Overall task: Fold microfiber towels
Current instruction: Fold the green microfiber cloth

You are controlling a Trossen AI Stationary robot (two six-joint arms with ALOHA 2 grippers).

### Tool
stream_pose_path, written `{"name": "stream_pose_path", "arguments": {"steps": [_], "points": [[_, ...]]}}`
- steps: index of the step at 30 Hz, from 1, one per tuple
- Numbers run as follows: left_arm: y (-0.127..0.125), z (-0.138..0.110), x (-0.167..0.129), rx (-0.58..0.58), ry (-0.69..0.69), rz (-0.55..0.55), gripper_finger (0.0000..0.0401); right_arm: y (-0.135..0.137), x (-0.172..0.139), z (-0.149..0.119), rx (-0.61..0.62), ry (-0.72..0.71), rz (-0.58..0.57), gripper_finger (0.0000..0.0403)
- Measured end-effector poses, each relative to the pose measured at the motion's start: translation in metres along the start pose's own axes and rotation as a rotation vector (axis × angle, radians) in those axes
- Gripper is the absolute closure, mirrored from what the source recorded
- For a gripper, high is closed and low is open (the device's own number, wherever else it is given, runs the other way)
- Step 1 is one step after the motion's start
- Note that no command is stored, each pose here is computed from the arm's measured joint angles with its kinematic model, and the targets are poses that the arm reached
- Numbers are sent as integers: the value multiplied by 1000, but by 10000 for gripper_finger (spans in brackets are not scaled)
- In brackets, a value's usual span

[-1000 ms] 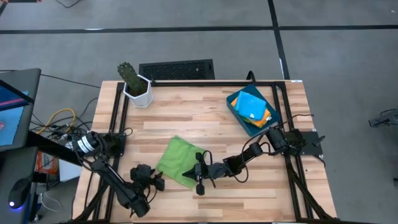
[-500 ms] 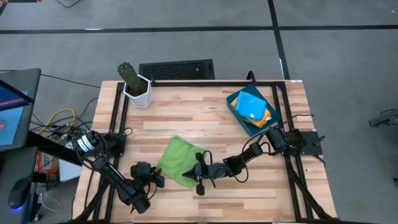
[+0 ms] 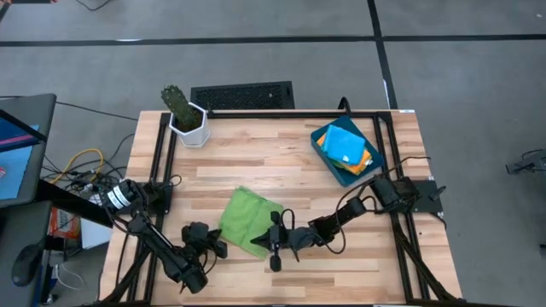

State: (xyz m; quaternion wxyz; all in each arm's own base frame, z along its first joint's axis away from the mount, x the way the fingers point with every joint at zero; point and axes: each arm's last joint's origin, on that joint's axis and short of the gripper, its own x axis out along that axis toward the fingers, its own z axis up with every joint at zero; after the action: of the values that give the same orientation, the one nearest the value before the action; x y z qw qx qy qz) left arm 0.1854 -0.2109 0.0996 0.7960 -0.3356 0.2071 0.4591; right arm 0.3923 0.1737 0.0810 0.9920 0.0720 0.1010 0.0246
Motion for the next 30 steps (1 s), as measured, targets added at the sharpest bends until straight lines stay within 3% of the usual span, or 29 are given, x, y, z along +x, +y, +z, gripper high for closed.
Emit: {"name": "stream_pose_path", "arguments": {"steps": [4,14,30], "points": [[-9,0,-5,16,0,-27,398,-2,4,-16,20,26,-29,385],[-31,6,-6,65,9,-33,397,6,13,-10,16,79,-37,383],[-92,30,-12,313,39,-80,397,4,13,-19,4,186,-70,384]]}}
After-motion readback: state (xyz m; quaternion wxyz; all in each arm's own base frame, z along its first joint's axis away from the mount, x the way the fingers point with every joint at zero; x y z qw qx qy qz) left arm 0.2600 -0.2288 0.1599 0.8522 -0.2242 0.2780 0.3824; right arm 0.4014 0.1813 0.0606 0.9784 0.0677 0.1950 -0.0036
